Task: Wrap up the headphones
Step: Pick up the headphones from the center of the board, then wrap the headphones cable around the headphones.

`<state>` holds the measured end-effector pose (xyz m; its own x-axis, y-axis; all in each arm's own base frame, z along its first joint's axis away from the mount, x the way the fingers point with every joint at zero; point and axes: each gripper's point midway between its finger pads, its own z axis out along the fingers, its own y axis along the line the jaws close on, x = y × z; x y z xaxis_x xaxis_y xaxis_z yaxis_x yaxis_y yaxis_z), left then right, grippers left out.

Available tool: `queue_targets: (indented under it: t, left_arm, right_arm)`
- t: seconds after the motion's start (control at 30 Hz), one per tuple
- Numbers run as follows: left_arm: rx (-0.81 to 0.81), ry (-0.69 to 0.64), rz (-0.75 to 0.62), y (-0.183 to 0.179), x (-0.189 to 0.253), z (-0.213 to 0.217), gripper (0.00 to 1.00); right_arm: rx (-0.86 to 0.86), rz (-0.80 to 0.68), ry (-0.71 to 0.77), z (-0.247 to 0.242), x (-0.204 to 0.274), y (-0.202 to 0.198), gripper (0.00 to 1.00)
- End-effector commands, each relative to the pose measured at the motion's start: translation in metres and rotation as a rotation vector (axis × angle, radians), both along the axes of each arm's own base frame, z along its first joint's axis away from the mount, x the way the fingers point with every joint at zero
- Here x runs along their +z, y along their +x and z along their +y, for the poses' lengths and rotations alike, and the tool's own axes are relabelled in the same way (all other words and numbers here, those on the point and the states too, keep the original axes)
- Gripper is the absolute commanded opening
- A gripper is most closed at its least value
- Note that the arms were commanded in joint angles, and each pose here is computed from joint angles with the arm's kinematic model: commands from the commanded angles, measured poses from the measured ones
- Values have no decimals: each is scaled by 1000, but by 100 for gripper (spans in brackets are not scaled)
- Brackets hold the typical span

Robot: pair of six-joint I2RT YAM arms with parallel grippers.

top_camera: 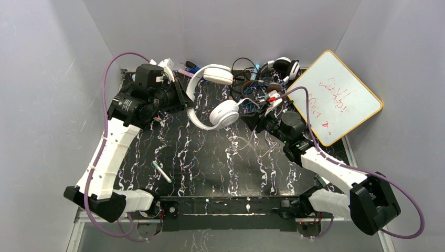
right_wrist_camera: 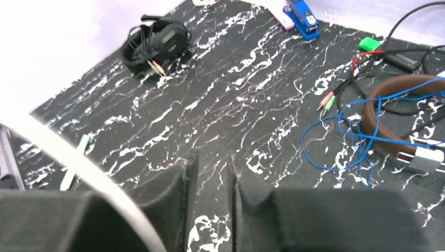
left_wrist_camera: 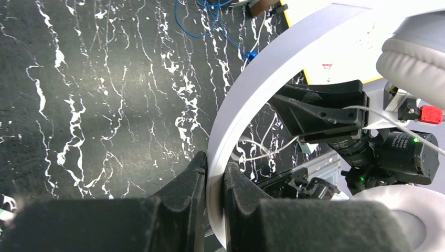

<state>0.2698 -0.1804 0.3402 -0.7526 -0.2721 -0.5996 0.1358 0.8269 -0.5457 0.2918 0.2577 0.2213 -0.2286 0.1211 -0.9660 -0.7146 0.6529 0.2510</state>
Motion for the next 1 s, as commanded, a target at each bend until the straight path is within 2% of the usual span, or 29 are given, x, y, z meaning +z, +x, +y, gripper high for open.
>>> queue_targets:
  t: [0.0, 0.07, 0.1, 0.23, 0.33, 0.5, 0.67, 0.77, 0.97]
  left_arm:
    - [-65, -115, -53, -15, 32, -13, 0]
    - [-83, -122, -43, -15, 27, -16, 0]
    - [-102, -133, -37, -15, 24, -20, 0]
    - [-195, -188, -7, -19, 13, -40, 0]
    - [-210, -152, 11, -19, -6, -41, 0]
    - [-243, -25, -9, -14, -35, -32, 0]
    - [-255, 150, -89, -7, -54, -18, 0]
    - [-236, 244, -105, -3, -62, -6, 0]
    - [-207, 336, -123, 5, -66, 8, 0]
  right_arm:
    - [-11, -123, 72, 0, 36, 4, 18]
    - [-7, -121, 70, 0, 38, 3, 4]
    - [1, -116, 65, 0, 38, 1, 1]
    - [16, -113, 55, -2, 43, -6, 1]
    - [-44, -130, 61, -13, 56, -4, 1]
    - [-81, -140, 33, -22, 88, -1, 1]
    - [-16, -162, -56, -19, 109, -8, 2]
    - [9, -177, -90, -18, 118, -11, 11]
    - [98, -195, -99, -11, 130, -25, 15]
